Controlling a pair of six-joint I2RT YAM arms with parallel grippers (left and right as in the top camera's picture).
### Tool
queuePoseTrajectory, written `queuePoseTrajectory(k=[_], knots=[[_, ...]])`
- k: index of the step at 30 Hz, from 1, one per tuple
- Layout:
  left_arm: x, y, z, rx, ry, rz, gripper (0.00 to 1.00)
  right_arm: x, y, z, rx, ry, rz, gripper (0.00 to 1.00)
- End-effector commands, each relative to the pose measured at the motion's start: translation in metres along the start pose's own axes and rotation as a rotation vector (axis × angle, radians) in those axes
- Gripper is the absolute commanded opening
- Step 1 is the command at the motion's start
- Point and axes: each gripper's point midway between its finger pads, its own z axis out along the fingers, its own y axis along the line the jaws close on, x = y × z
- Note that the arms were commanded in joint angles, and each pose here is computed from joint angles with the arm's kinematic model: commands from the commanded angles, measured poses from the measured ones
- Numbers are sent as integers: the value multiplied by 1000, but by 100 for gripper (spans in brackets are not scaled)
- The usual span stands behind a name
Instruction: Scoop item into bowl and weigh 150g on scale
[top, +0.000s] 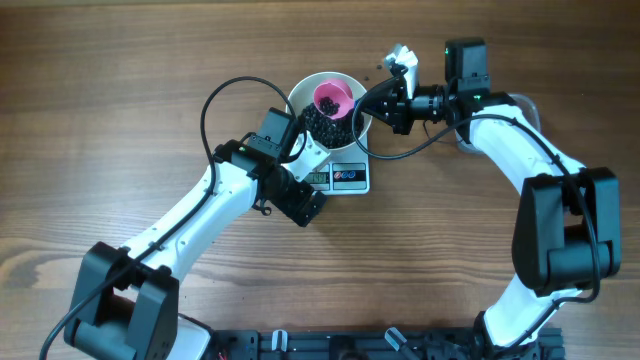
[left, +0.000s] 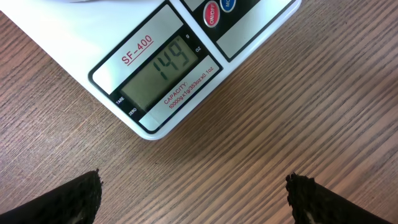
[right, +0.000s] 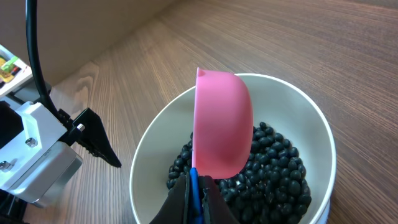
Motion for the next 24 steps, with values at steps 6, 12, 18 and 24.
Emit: queuePoseTrajectory(k=[6,12,18,24], knots=[[0,-2,-2,7,-9,0,100,-3,2,2,-32,-12,3,4],[0,-2,-2,7,-9,0,100,-3,2,2,-32,-12,4,4],[0,-2,-2,7,-9,0,100,0,-4,2,2,3,7,4],[0,-2,-2,7,-9,0,100,1,-8,2,25,9,-32,4]])
